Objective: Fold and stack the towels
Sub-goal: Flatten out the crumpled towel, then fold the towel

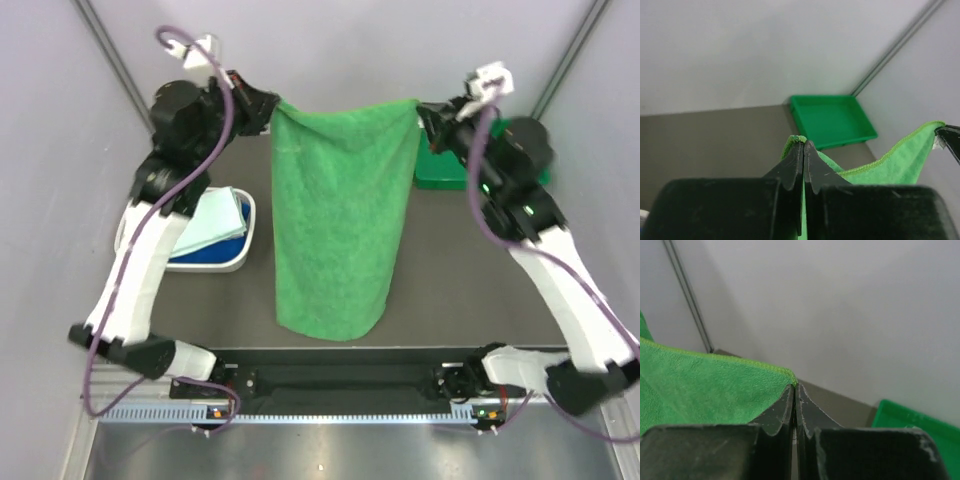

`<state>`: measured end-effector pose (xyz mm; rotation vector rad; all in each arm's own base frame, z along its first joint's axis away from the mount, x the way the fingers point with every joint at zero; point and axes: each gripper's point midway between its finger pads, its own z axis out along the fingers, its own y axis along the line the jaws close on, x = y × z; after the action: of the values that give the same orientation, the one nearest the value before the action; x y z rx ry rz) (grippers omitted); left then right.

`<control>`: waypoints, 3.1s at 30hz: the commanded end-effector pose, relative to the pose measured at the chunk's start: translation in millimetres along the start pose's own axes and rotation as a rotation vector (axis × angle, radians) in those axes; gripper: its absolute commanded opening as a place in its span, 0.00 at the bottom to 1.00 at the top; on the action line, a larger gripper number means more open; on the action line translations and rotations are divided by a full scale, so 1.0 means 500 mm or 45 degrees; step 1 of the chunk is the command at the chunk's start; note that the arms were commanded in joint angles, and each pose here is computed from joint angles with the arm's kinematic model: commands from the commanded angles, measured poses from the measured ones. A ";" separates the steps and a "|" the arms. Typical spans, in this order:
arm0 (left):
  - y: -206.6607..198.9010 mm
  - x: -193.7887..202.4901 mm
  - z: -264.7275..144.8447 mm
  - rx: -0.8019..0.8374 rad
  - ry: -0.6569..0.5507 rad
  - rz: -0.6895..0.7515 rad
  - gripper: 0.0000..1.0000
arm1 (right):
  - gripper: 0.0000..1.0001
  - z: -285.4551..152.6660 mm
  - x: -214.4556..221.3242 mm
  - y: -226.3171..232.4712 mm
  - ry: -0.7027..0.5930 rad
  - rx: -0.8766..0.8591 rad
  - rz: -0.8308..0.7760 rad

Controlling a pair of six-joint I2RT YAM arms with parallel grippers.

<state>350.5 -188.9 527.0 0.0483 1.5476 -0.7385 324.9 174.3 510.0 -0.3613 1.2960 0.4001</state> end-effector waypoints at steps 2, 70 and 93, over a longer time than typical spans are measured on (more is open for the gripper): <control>0.156 0.121 0.178 -0.049 0.132 -0.114 0.00 | 0.00 0.146 0.162 -0.051 0.125 -0.119 0.218; 0.323 0.671 -0.024 -0.301 0.692 -0.327 0.00 | 0.00 -0.141 0.697 -0.035 0.535 0.102 0.785; 0.297 0.739 -0.124 -0.325 0.755 -0.328 0.00 | 0.00 -0.250 0.732 0.026 0.572 0.093 0.772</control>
<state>310.8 -189.3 118.9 -0.1311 2.2802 -0.7577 294.6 153.3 116.6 0.0466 1.9051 0.8094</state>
